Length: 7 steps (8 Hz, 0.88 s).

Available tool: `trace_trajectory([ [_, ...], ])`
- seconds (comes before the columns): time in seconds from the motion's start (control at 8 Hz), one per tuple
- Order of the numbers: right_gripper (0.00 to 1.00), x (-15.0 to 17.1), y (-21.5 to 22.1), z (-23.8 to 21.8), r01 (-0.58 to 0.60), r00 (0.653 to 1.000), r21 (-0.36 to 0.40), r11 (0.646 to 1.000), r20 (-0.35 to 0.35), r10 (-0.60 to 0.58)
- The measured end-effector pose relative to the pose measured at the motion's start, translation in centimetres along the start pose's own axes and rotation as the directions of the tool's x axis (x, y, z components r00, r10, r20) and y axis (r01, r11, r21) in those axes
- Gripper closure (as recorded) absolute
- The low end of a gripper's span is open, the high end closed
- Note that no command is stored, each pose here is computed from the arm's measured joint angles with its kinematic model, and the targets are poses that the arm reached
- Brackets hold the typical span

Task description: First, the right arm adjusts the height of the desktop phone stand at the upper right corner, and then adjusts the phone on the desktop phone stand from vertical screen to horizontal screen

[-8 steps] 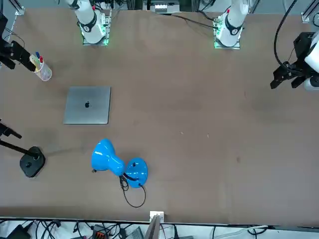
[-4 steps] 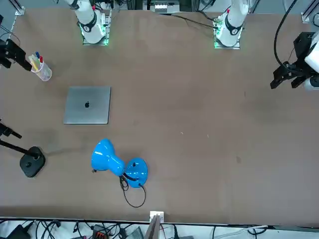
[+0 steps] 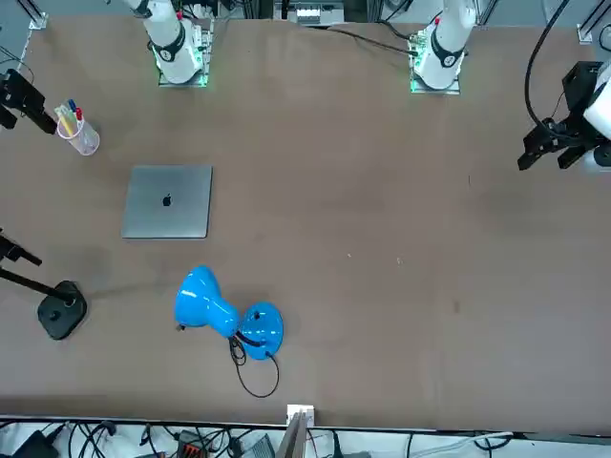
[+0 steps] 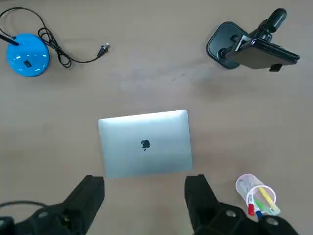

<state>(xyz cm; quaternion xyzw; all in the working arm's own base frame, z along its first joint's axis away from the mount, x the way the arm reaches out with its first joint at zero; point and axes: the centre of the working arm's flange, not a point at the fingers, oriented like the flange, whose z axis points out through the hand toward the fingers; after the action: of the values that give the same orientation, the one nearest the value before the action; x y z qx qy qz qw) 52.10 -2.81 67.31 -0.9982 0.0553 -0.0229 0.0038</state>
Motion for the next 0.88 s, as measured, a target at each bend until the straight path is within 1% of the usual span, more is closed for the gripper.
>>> trace_trajectory([
  [0.62, 0.00, 0.4, 0.0, -0.1, -0.002, 1.000, -0.003, 1.000, -0.008, 0.002],
  [0.88, 0.00, 1.6, 0.9, -0.2, -0.020, 0.999, -0.012, 1.000, -0.037, 0.020],
])
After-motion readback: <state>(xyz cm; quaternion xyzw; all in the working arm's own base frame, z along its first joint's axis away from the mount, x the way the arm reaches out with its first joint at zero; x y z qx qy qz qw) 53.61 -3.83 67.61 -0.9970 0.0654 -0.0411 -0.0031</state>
